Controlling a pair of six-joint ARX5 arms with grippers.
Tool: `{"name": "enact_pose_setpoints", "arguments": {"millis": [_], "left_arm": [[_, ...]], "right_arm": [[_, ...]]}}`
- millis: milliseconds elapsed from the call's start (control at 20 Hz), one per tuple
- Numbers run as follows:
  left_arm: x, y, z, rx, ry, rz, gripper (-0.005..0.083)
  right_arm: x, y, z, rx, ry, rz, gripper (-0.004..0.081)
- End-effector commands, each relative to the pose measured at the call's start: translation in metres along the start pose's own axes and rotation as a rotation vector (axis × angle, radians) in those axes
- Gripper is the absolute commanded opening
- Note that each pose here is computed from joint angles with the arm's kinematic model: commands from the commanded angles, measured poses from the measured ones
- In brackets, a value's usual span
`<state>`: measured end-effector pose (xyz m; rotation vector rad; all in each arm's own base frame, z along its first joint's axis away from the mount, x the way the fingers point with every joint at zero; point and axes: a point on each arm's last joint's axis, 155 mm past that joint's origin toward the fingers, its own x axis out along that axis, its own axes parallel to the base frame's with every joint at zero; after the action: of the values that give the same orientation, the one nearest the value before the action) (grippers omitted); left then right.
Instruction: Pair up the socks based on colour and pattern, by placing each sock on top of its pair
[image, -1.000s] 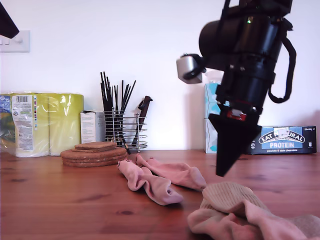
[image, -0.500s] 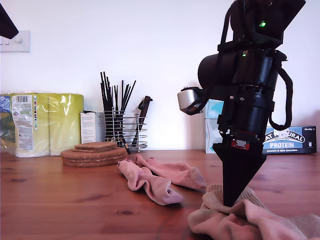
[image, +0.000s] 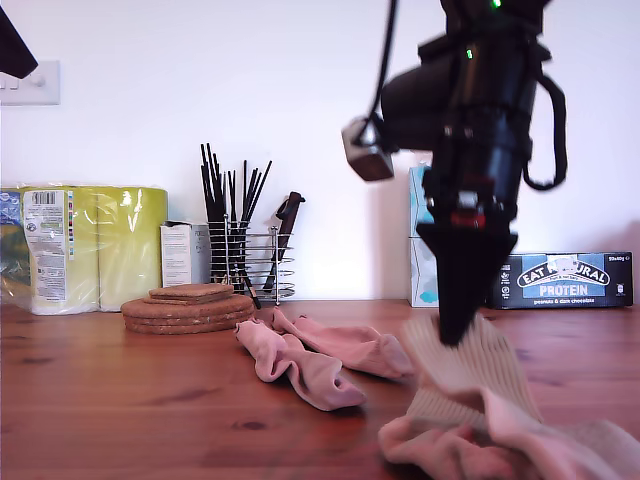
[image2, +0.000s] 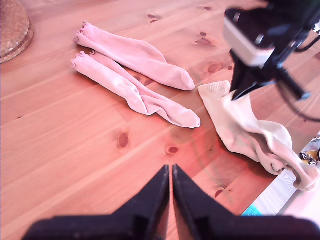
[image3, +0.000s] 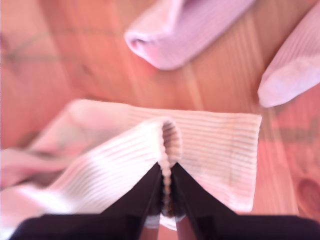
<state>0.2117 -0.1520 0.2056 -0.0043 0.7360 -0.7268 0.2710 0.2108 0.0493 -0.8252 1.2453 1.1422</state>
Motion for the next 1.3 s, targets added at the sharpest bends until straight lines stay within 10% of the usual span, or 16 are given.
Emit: {"name": "enact_pose_setpoints", "arguments": {"millis": [0, 450, 950, 1250], "left_arm": [[0.005, 0.002, -0.003, 0.000, 0.015, -0.002, -0.0022], [0.011, 0.004, -0.007, -0.012, 0.042, -0.003, -0.0022], [0.011, 0.004, -0.007, -0.009, 0.041, -0.003, -0.0021], [0.011, 0.004, -0.007, -0.010, 0.043, -0.002, -0.0022]], "right_arm": [[-0.007, 0.011, -0.002, -0.007, 0.020, 0.023, -0.0013], [-0.038, -0.003, 0.013, -0.023, 0.001, -0.034, -0.0013], [-0.021, -0.043, 0.013, 0.008, -0.019, -0.095, 0.0000], [-0.023, -0.059, 0.021, 0.068, -0.047, -0.164, 0.0314]]}}
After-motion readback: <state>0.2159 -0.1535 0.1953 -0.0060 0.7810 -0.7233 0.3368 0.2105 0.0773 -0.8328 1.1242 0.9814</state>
